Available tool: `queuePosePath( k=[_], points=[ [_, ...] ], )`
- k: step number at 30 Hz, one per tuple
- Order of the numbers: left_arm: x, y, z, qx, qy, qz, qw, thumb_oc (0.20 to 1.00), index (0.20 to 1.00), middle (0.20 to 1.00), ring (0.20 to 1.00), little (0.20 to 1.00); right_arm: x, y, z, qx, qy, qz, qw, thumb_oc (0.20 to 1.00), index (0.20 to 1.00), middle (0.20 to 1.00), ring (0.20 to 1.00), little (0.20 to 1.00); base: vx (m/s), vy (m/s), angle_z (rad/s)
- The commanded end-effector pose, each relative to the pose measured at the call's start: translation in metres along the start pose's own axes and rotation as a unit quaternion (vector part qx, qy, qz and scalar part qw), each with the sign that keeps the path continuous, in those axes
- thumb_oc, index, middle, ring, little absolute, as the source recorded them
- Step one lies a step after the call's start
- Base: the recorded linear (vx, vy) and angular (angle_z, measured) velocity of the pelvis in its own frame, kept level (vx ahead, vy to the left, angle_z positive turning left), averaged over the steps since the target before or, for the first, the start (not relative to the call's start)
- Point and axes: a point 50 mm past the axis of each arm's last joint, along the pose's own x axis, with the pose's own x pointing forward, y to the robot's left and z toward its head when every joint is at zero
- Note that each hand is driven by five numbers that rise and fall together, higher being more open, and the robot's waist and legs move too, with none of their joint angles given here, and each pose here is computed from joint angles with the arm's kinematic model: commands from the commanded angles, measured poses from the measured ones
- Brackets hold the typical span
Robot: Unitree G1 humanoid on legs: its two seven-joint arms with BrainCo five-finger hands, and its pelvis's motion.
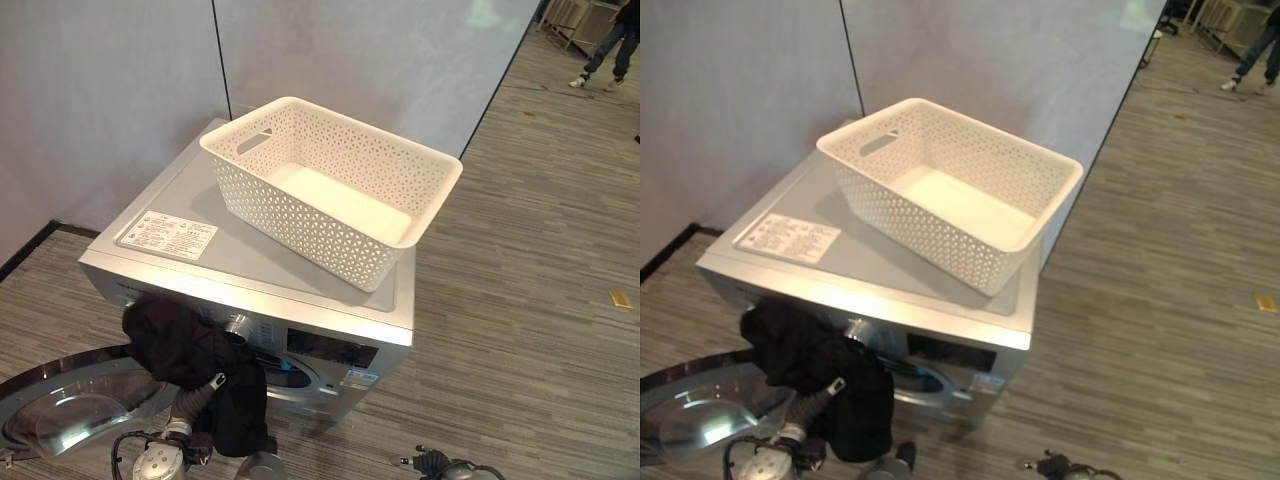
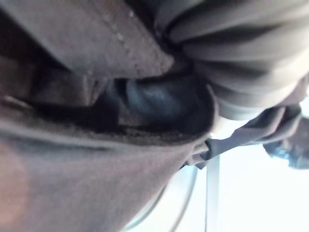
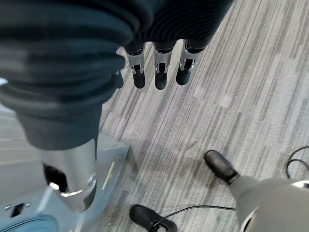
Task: Grab the laundry basket,head to the washer,open it,put in the laundry and shut it.
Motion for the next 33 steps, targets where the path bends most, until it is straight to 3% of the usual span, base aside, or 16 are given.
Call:
queuePosePath(
  k=[1, 10, 22, 23, 31, 33],
  points=[
    [0.0, -0.008, 0.035, 0.042, -0.079, -0.057, 0.994, 0.2, 0.2, 0.2, 0.2, 0.2, -0.001, -0.018, 0.003, -0.014, -0.012, -0.021, 1.0, 1.0, 1.0, 1.0, 1.0, 1.0, -0.05, -0.041, 0.03],
    [-0.005, -0.009, 0.026, 0.059, -0.046, -0.088, 0.993, 0.2, 0.2, 0.2, 0.2, 0.2, -0.002, -0.024, 0.003, -0.018, -0.026, -0.034, 0.999, 1.0, 1.0, 1.0, 1.0, 1.0, -0.12, -0.101, 0.08],
    [0.014, -0.036, 0.011, -0.028, -0.006, -0.096, 0.995, 0.2, 0.2, 0.2, 0.2, 0.2, -0.005, -0.035, -0.003, 0.004, -0.041, -0.056, 0.998, 1.0, 1.0, 1.0, 1.0, 1.0, -0.12, -0.059, 0.15],
    [0.032, -0.043, 0.025, -0.036, -0.027, -0.085, 0.995, 0.2, 0.2, 0.2, 0.2, 0.2, -0.006, -0.036, 0.003, 0.021, -0.055, -0.068, 0.996, 1.0, 1.0, 1.0, 1.0, 1.0, -0.23, 0.003, 0.49],
    [0.076, -0.053, 0.075, -0.104, -0.095, -0.014, 0.99, 0.2, 0.2, 0.2, 0.2, 0.2, -0.009, -0.015, 0.057, -0.033, -0.15, -0.052, 0.987, 1.0, 1.0, 1.0, 1.0, 1.0, -0.12, 0.022, 0.07],
    [0.104, -0.056, 0.127, -0.155, -0.148, 0.03, 0.976, 0.2, 0.2, 0.2, 0.2, 0.2, -0.012, 0.006, 0.08, -0.059, -0.188, -0.029, 0.98, 1.0, 1.0, 1.0, 1.0, 1.0, -0.11, -0.032, -0.23]
  ],
)
